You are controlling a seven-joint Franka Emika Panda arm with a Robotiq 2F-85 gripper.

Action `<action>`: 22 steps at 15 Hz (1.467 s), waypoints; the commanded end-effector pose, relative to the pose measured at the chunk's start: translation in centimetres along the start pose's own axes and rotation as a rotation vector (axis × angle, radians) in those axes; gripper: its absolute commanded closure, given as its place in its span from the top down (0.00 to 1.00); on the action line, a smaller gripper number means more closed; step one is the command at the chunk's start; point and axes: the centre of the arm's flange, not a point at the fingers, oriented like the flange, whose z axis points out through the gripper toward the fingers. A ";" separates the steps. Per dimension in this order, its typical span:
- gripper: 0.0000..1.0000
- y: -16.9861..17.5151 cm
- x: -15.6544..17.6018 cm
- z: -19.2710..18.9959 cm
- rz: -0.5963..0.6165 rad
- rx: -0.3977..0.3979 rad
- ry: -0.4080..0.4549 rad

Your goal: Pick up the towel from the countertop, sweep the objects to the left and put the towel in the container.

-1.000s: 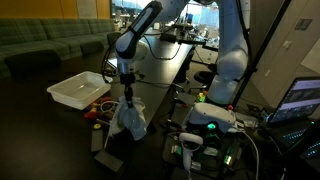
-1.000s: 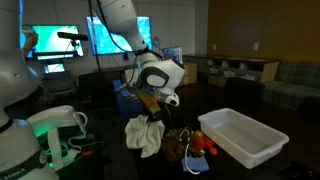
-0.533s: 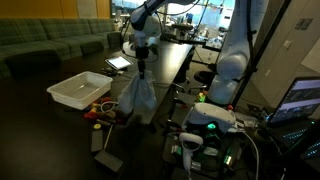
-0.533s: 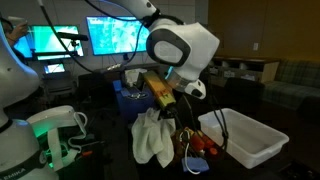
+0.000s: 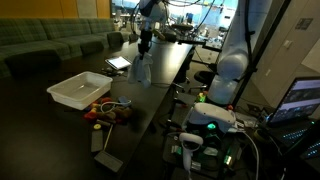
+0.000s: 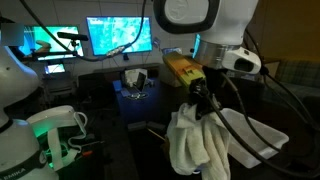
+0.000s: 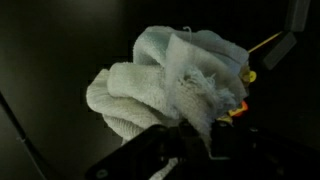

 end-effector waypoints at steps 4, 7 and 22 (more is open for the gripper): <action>0.06 -1.2 7.2 14.6 -0.041 -0.269 -0.057; 0.06 -1.1 8.0 22.6 -0.104 -0.351 -0.134; 0.06 -5.5 7.4 36.5 -0.165 -0.344 -0.190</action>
